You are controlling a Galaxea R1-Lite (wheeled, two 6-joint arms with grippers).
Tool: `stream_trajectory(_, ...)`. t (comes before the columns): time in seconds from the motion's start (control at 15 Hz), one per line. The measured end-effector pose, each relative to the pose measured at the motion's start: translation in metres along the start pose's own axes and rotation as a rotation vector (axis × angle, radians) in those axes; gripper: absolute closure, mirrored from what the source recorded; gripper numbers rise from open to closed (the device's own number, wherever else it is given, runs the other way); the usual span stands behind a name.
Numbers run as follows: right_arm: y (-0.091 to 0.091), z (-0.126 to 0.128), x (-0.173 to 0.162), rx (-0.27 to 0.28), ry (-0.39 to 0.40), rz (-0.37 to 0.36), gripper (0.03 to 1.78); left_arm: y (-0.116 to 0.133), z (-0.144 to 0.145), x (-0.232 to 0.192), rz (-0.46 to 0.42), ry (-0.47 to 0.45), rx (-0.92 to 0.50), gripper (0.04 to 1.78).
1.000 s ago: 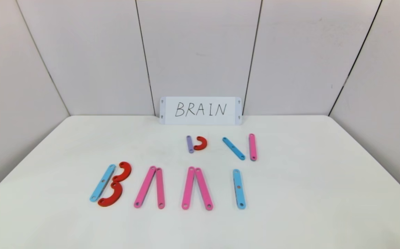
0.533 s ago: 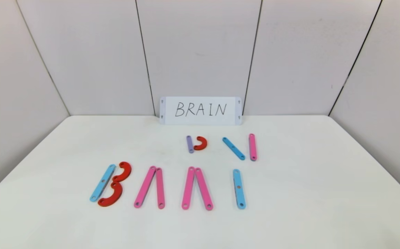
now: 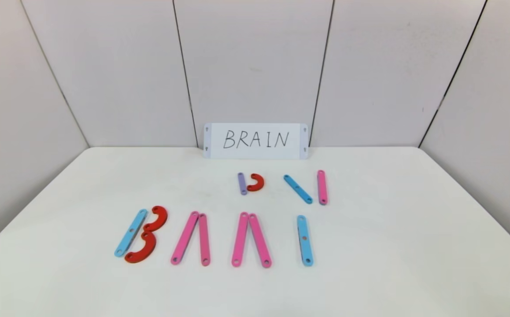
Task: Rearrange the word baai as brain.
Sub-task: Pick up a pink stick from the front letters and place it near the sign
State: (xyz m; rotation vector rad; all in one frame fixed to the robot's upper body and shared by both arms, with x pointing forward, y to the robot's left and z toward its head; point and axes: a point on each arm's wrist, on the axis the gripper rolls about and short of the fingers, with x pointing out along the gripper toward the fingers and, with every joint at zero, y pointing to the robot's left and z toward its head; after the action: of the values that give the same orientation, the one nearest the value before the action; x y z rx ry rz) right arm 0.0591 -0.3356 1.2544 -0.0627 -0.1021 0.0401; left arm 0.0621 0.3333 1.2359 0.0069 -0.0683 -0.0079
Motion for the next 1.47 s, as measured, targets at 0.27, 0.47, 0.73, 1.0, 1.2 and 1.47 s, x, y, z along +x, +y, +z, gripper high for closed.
stream_trajectory(0.27,-0.004,0.052,0.024,0.000,0.029,0.028,0.07,0.001,0.056,0.019,-0.001,0.029,-0.005,0.08)
stream_trajectory(0.47,-0.007,0.088,0.055,0.007,0.073,0.055,0.07,0.001,0.094,0.046,-0.004,0.091,-0.001,0.08)
stream_trajectory(0.73,-0.009,0.124,0.106,0.030,0.169,0.135,0.07,0.001,0.129,0.099,-0.049,0.206,-0.002,0.08)
stream_trajectory(1.0,-0.008,0.138,0.167,0.049,0.270,0.193,0.07,-0.001,0.157,0.160,-0.146,0.342,-0.012,0.08)
stream_trajectory(1.2,-0.004,0.132,0.215,0.072,0.362,0.219,0.07,-0.003,0.156,0.206,-0.204,0.519,0.007,0.08)
stream_trajectory(1.47,0.009,0.102,0.267,0.089,0.509,0.281,0.07,-0.016,0.131,0.254,-0.297,0.751,0.065,0.08)
